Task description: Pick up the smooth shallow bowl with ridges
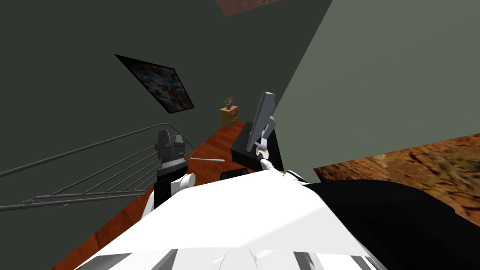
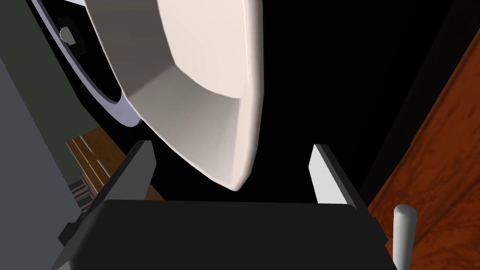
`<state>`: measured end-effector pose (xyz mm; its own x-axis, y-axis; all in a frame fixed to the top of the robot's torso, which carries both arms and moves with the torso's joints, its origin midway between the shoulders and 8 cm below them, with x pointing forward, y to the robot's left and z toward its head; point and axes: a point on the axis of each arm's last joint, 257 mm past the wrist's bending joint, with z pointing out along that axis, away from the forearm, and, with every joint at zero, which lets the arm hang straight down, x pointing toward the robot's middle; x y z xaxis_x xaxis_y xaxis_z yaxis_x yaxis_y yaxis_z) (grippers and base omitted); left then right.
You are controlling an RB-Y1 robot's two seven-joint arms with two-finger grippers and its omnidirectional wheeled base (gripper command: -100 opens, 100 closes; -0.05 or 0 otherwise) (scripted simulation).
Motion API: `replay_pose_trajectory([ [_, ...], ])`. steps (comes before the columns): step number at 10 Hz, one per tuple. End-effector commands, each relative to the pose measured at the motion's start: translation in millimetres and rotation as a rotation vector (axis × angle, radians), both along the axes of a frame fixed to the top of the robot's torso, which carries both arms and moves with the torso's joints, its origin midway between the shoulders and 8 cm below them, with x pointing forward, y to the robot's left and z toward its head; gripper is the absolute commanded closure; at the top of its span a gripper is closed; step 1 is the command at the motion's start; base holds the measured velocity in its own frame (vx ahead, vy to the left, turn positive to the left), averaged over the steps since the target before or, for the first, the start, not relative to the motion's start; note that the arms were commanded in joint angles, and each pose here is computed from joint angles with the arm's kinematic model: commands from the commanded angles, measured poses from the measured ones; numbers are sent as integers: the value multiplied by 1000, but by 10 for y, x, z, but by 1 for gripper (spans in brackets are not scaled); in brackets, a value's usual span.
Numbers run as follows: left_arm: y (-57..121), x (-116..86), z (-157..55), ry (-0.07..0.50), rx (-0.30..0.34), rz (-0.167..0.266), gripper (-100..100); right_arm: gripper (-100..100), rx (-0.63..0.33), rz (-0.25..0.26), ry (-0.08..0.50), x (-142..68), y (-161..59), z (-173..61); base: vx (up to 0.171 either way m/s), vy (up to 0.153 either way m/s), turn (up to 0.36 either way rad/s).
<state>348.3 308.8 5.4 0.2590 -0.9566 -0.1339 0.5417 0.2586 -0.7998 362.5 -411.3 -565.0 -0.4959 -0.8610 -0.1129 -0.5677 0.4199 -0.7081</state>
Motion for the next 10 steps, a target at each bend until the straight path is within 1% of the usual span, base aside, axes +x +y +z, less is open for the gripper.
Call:
replay_pose_trajectory([
  [1, 0, 0, 0, 0, 0, 0, 0, -100, -3, -13, 0, 18, 106, -34, -11, -127, 85],
  [2, 0, 0, 0, 0, 0, 0, 0, -100, -3, -13, 0, 18, 106, -34, -6, -72, -1],
  [3, 0, 0, 0, 0, 0, 0, 0, -100, -3, -23, 1, 28, 203, -62, -11, -76, 48],
  [4, 0, 0, 0, 0, 0, 0, 0, -100, -3, -28, 1, 33, 253, -76, -16, -85, 81],
  [5, 0, 0, 0, 0, 0, 0, 0, -100, -1, -24, 1, 41, 220, -61, -7, -37, 20],
  [6, 0, 0, 0, 0, 0, 0, 0, 100, -2, -25, 1, 43, 223, -61, -2, -6, -2],
  [10, 0, 0, 0, 0, 0, 0, 0, 100, -4, -20, 0, 57, 231, -54, 1, -1, 4],
])
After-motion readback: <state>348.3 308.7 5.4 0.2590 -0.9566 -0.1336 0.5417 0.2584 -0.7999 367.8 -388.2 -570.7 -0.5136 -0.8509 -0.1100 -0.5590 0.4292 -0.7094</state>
